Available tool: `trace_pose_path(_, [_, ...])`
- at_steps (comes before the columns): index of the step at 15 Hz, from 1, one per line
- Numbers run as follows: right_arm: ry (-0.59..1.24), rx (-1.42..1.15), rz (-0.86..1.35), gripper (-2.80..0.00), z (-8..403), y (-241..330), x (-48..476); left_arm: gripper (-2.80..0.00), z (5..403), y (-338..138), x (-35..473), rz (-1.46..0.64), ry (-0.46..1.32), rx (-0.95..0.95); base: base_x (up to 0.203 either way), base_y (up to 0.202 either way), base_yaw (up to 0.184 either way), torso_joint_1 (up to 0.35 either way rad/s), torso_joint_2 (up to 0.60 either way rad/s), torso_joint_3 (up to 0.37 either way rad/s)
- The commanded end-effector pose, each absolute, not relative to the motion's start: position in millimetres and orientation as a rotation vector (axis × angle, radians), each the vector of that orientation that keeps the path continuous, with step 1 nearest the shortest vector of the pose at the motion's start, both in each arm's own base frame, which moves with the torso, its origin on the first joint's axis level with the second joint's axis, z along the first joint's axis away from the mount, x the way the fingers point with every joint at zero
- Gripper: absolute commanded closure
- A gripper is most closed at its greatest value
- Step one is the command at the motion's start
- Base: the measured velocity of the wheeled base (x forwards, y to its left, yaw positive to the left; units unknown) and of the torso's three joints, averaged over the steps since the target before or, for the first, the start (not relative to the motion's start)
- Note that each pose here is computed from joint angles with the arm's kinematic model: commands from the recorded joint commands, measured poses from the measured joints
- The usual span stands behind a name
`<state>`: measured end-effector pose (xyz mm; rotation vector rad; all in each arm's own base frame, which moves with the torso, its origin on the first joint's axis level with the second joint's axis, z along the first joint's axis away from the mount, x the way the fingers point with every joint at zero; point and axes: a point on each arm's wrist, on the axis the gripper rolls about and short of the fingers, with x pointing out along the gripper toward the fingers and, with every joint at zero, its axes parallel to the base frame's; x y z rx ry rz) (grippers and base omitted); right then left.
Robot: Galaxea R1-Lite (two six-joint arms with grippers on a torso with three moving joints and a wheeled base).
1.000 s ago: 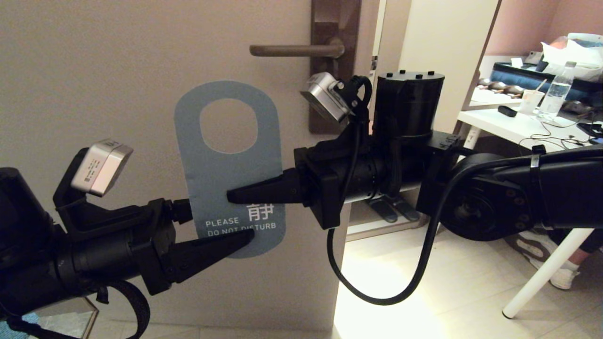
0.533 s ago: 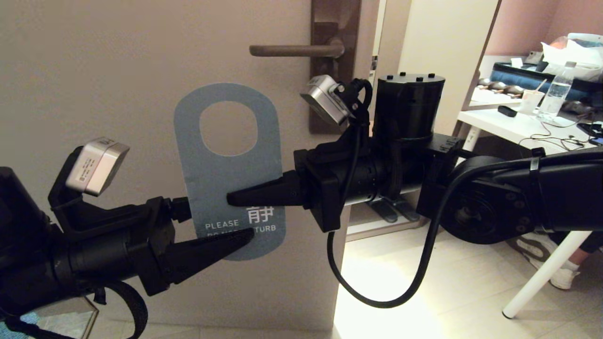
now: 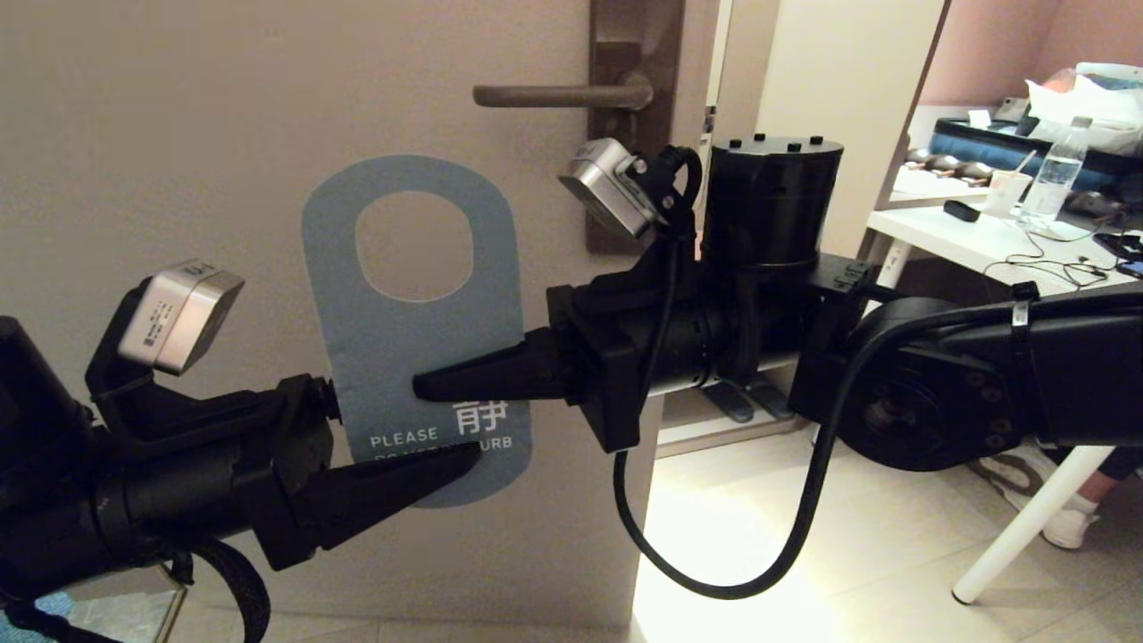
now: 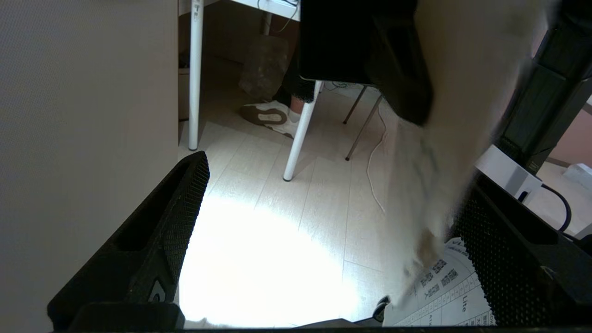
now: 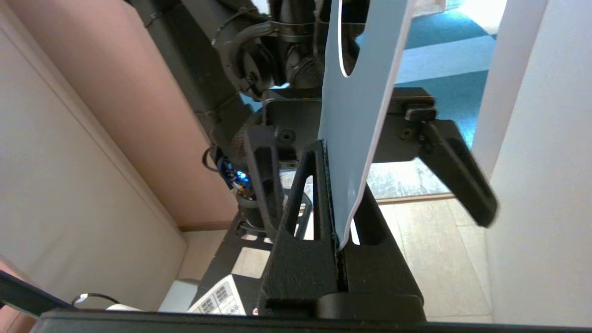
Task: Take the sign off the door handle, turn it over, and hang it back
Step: Hand it to the other hand
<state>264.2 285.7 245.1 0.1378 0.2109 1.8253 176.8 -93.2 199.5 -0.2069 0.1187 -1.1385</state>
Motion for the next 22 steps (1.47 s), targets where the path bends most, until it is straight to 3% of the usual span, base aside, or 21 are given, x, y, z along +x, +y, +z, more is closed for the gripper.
trace_pose_path(1, [0.210, 0.137, 1.840, 0.00, 245.2, 287.5, 261.6, -2.80, 200.7, -93.0, 176.3, -1.143, 0.110, -0.204, 0.000, 0.000, 0.000, 0.000, 0.00, 0.000])
trace_pose_path(11, [0.210, 0.135, 1.842, 0.00, 244.5, 288.0, 261.0, -2.80, 198.8, -92.4, 175.7, -1.140, 0.113, -0.200, 0.000, 0.000, 0.000, 0.000, 0.00, 0.000])
trace_pose_path(12, [0.212, 0.135, 1.840, 0.00, 243.9, 287.9, 261.7, 0.00, 197.8, -92.2, 175.3, -1.139, 0.116, -0.201, 0.000, 0.000, 0.000, 0.000, 0.00, 0.000])
trace_pose_path(22, [0.219, 0.136, 1.841, 0.00, 241.9, 288.4, 261.4, 0.00, 198.1, -92.1, 175.0, -1.139, 0.115, -0.202, 0.000, 0.000, 0.000, 0.000, 0.00, 0.000])
